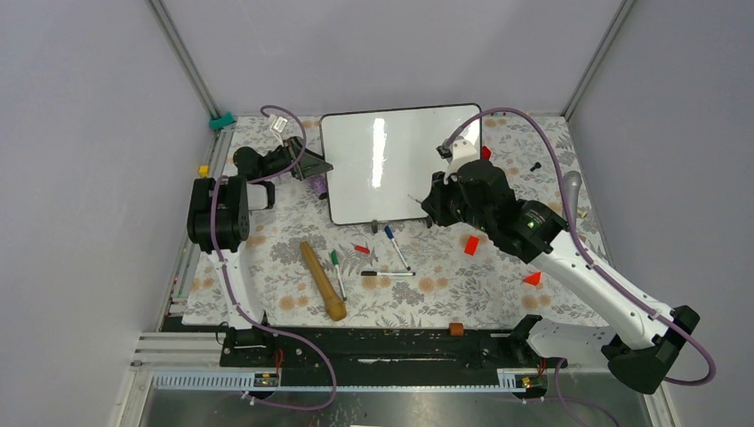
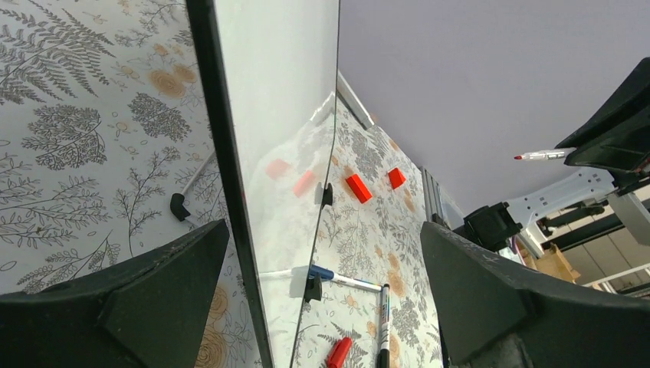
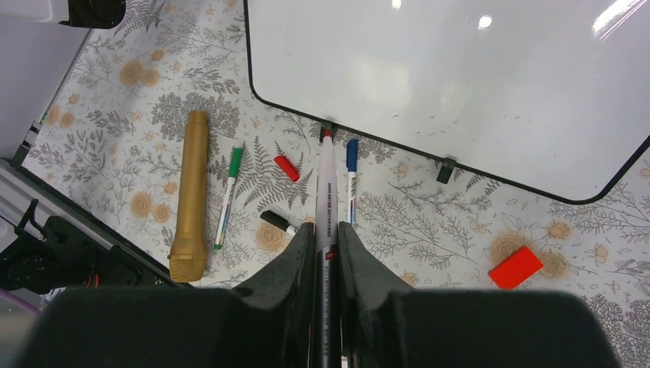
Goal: Write a sentence on the whiteboard
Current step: Hold the whiteboard on the whiteboard stand.
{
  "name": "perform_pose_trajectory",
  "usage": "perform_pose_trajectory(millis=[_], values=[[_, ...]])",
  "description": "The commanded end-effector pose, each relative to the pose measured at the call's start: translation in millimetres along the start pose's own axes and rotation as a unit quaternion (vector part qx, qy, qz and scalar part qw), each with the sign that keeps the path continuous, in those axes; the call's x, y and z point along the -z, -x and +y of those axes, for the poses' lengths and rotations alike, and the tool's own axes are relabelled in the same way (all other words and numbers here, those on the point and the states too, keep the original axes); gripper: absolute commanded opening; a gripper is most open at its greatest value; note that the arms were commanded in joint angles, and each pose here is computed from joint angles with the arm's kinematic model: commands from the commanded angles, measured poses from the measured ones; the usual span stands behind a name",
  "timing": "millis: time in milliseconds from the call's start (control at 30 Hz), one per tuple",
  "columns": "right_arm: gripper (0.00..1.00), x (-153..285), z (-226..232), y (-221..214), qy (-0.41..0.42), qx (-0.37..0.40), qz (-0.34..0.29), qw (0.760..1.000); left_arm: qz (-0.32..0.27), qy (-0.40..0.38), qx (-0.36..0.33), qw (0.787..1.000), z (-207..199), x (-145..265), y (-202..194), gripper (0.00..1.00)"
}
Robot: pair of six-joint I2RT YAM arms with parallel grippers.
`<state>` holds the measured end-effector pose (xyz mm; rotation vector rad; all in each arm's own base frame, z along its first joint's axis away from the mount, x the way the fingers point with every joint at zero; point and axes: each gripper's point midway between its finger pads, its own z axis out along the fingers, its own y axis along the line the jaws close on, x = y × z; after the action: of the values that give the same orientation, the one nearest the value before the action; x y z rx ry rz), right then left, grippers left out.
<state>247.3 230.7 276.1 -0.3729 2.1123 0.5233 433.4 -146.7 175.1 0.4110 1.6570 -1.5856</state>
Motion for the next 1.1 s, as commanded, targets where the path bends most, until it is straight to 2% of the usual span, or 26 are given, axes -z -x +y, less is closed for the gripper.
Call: perform_pose_trajectory(millis=[0, 433, 700, 800, 833, 867, 900, 933, 1067], values=[[0.0, -1, 7, 6, 0.018, -0.004, -0.01, 1.0, 0.009, -0.023, -0.087, 0.996, -22, 3, 22, 0.99], [0.0, 1, 12, 7, 0.032, -0.01, -0.009, 0.999, 0.026, -0.031, -0.116, 0.992, -17, 6, 32, 0.99], [0.0, -1, 17, 5, 0.044, -0.014, -0.004, 0.999, 0.016, -0.027, -0.139, 0.99, -25, 7, 31, 0.99], [0.0, -1, 14, 5, 0.037, -0.013, -0.006, 0.999, 0.001, -0.014, -0.142, 0.99, -23, 11, 34, 0.95], [0.0, -1, 13, 5, 0.035, -0.014, -0.009, 0.999, 0.001, -0.014, -0.142, 0.99, -23, 11, 33, 0.92], [0.0, -1, 12, 5, 0.033, -0.013, -0.009, 0.999, 0.002, -0.012, -0.138, 0.99, -23, 11, 33, 0.84], [0.0, -1, 11, 5, 0.032, -0.013, -0.01, 0.999, 0.004, -0.012, -0.131, 0.991, -21, 12, 31, 0.64], [0.0, -1, 11, 5, 0.031, -0.013, -0.01, 0.999, 0.007, -0.013, -0.127, 0.992, -21, 12, 30, 0.55], [0.0, 1, 8, 7, 0.023, -0.014, -0.017, 0.999, 0.008, -0.017, -0.121, 0.992, -21, 12, 32, 0.49]])
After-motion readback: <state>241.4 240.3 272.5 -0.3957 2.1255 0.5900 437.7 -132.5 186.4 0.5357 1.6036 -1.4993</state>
